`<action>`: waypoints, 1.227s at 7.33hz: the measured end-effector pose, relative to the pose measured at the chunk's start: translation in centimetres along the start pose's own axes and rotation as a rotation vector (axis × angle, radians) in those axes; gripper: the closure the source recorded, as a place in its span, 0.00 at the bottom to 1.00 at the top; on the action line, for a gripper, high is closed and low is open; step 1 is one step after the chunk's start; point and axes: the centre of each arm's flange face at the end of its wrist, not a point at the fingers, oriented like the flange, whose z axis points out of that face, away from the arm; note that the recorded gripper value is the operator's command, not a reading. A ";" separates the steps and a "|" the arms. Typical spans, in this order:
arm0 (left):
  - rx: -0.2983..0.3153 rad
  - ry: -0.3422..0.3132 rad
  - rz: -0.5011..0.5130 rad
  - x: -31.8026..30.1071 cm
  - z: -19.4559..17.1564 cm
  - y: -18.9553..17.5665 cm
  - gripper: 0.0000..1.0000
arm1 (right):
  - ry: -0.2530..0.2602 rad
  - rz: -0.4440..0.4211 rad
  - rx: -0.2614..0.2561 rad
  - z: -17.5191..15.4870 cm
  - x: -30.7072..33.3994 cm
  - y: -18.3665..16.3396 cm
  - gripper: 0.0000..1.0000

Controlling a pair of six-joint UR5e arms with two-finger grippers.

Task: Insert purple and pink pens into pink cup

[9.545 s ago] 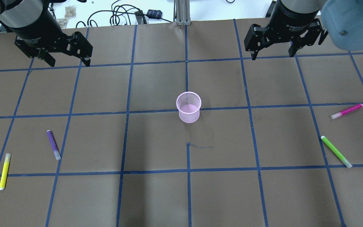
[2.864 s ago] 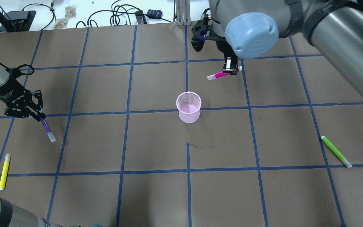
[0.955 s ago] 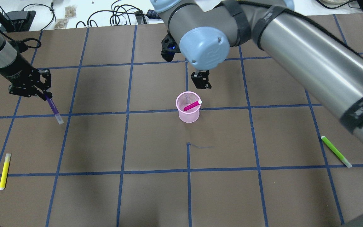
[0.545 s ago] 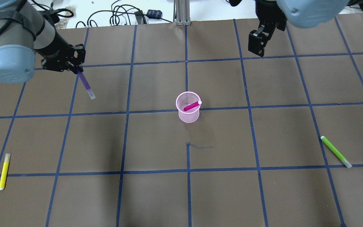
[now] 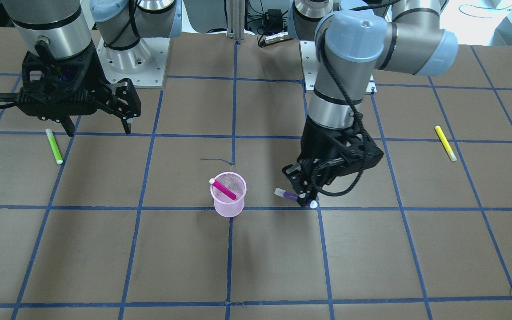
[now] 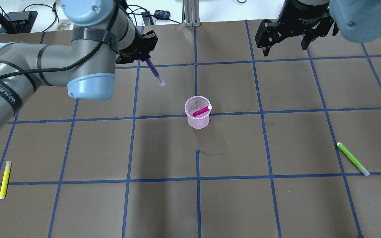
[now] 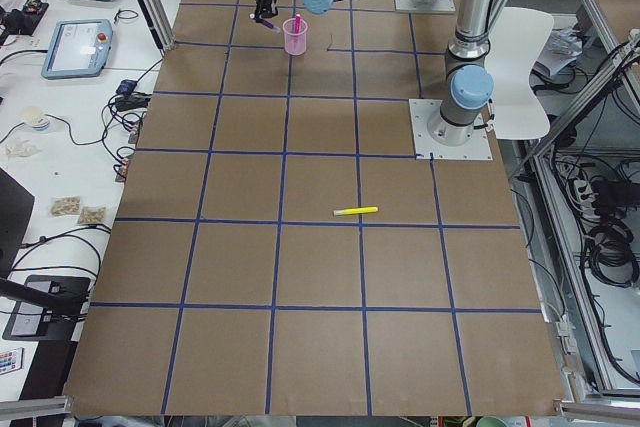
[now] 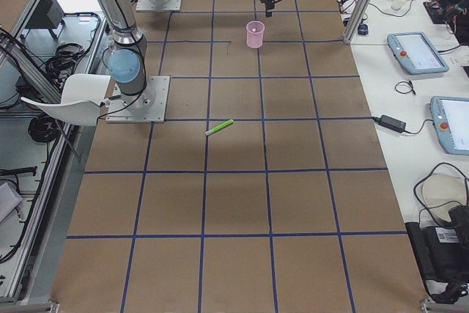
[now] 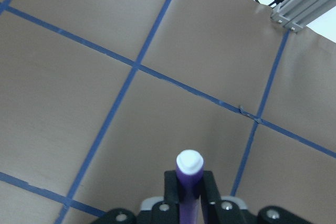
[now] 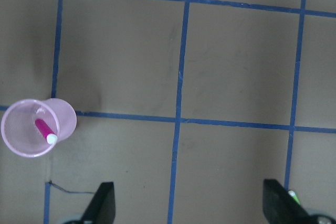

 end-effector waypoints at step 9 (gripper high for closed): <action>0.080 -0.036 -0.055 2.8 4.0 9.9 1.00 | -0.008 0.110 0.057 -0.6 0.8 2.3 0.00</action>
